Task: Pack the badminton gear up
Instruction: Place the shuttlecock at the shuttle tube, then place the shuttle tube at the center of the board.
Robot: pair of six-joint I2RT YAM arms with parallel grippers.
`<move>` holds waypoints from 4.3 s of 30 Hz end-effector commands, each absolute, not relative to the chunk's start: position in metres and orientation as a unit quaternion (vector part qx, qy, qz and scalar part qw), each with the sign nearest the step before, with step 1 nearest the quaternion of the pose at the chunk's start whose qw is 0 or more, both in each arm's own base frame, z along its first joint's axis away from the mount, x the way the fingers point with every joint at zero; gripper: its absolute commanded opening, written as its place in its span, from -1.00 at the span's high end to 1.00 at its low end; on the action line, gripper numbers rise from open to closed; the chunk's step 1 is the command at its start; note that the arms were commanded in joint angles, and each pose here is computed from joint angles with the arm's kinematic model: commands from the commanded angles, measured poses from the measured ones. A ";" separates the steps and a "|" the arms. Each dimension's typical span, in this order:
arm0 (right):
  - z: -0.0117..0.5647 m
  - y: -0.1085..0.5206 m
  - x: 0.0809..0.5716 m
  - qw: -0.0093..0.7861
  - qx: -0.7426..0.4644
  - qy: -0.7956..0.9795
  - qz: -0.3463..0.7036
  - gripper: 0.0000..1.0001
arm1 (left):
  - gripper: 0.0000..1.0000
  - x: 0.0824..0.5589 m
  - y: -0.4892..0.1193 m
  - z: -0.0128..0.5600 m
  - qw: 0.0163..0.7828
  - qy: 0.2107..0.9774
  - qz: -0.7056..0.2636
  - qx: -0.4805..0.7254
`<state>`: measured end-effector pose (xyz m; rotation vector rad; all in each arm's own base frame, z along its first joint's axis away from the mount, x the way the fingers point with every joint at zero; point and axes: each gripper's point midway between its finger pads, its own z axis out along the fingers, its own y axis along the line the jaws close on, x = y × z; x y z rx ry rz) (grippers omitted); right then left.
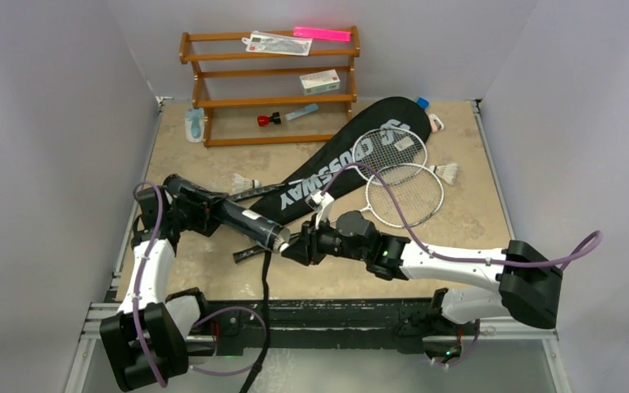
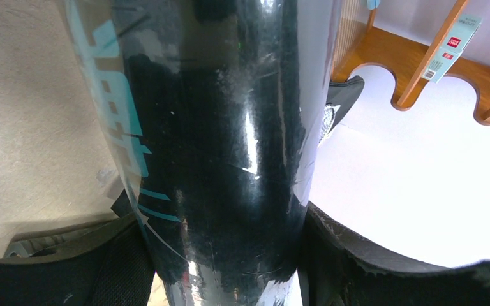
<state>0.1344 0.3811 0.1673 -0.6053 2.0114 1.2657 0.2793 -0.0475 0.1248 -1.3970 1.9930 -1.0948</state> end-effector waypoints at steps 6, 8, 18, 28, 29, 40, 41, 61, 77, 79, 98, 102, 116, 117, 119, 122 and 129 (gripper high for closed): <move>0.188 0.390 0.147 0.366 -0.219 0.760 0.490 0.71 | 0.07 0.283 -0.050 0.150 0.272 0.739 -0.414 -0.457; 0.186 0.393 0.147 0.365 -0.220 0.760 0.491 0.73 | 0.09 0.281 -0.054 0.149 0.264 0.734 -0.426 -0.457; 0.193 0.398 0.162 0.402 -0.206 0.746 0.489 0.77 | 0.11 0.275 -0.064 0.143 0.242 0.741 -0.447 -0.438; 0.190 0.382 0.173 0.435 -0.203 0.750 0.454 0.76 | 0.10 0.275 -0.080 0.143 0.197 0.747 -0.496 -0.395; 0.190 0.381 0.173 0.436 -0.202 0.750 0.454 0.76 | 0.10 0.275 -0.080 0.142 0.194 0.746 -0.498 -0.396; 0.191 0.387 0.178 0.451 -0.205 0.739 0.456 0.69 | 0.11 0.271 -0.089 0.149 0.155 0.712 -0.539 -0.422; 0.190 0.388 0.177 0.449 -0.208 0.740 0.457 0.66 | 0.11 0.272 -0.088 0.149 0.157 0.714 -0.535 -0.423; 0.209 0.324 0.174 0.481 -0.185 0.755 0.405 -0.42 | 0.14 0.308 -0.019 0.173 0.175 0.696 -0.528 -0.454; 0.213 0.347 0.285 0.494 -0.194 0.784 0.322 -0.48 | 0.17 0.321 0.038 0.242 0.310 0.643 -0.488 -0.502; 0.215 0.333 0.294 0.503 -0.181 0.788 0.304 -0.49 | 0.16 0.312 0.039 0.232 0.320 0.655 -0.453 -0.514; 0.169 0.257 0.299 0.442 -0.116 0.843 0.283 -0.52 | -0.34 0.252 -0.015 0.089 0.217 0.661 -0.394 -0.601; 0.163 0.256 0.294 0.433 -0.127 0.846 0.284 -0.51 | -0.72 0.256 -0.019 0.072 0.201 0.666 -0.360 -0.622; 0.173 0.259 0.270 0.439 -0.178 0.820 0.320 -0.51 | -0.58 0.269 0.011 0.166 0.379 0.799 -0.254 -0.392; 0.175 0.259 0.269 0.440 -0.182 0.818 0.322 -0.51 | -0.57 0.273 0.002 0.181 0.405 0.803 -0.277 -0.339; 0.177 0.259 0.266 0.441 -0.190 0.815 0.326 -0.51 | -0.54 0.278 -0.008 0.199 0.429 0.802 -0.294 -0.294; 0.182 0.259 0.261 0.445 -0.200 0.807 0.332 -0.51 | -0.40 0.292 -0.016 0.209 0.437 0.806 -0.292 -0.273; 0.186 0.262 0.247 0.440 -0.215 0.794 0.359 -0.51 | -0.28 0.346 -0.061 0.194 0.393 0.834 -0.329 -0.205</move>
